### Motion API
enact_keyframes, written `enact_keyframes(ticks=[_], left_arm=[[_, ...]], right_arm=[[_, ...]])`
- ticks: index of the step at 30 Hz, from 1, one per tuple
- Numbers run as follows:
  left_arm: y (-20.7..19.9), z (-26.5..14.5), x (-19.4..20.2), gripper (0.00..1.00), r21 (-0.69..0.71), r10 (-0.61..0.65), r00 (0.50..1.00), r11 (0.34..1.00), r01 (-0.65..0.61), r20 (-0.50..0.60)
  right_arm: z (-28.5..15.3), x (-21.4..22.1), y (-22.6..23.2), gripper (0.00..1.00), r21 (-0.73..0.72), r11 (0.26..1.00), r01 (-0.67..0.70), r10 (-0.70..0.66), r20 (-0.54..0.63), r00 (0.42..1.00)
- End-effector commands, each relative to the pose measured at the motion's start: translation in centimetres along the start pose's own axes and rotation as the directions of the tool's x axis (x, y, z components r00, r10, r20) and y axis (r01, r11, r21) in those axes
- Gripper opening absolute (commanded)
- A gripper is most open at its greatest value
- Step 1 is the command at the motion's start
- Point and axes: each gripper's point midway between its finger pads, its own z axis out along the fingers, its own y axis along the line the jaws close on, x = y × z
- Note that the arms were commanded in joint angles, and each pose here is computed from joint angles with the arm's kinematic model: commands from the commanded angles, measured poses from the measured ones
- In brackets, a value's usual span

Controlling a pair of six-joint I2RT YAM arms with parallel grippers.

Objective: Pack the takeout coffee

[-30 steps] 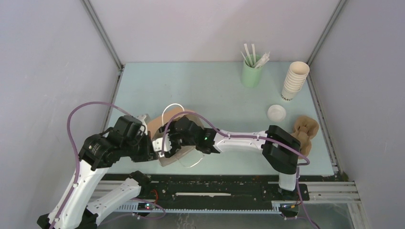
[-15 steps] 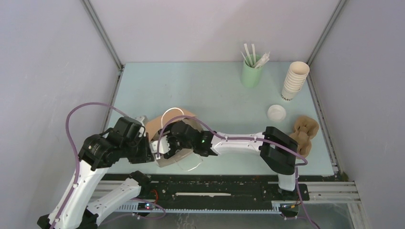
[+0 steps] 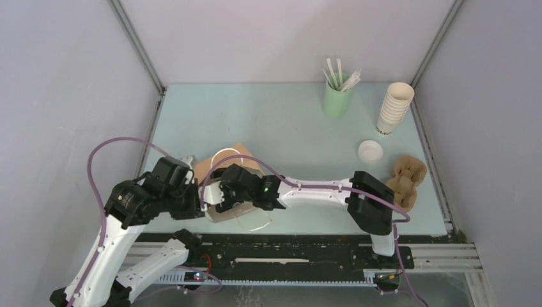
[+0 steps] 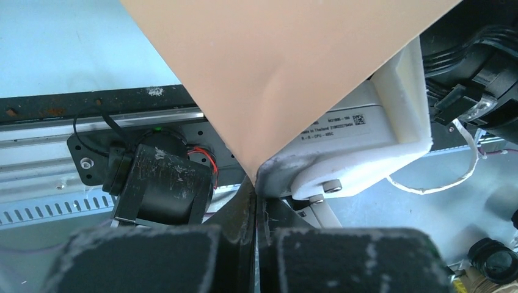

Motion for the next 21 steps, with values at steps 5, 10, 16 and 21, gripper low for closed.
enact_keyframes(ticks=[5,10,16,21], left_arm=[[-3.4,0.2,-0.5,0.0,0.158,0.011,1.0,0.987,-0.007,-0.026],[-3.5,0.2,-0.4,0.0,0.163,0.013,0.999,0.987,-0.008,-0.032],[-3.6,0.4,-0.6,0.0,0.164,0.024,0.999,0.986,-0.017,-0.038],[-3.5,0.4,-0.5,0.0,0.161,0.023,0.999,0.987,-0.017,-0.036]], right_arm=[[-1.4,-6.0,-2.7,0.48,0.046,0.979,-0.199,0.18,0.268,0.946],[-2.9,-7.3,-4.4,0.47,0.03,0.954,-0.299,0.268,0.364,0.892],[-2.9,-7.7,-4.0,0.48,-0.008,0.943,-0.332,0.309,0.39,0.867],[-2.9,-7.3,-3.5,0.47,-0.01,0.941,-0.337,0.318,0.36,0.877]])
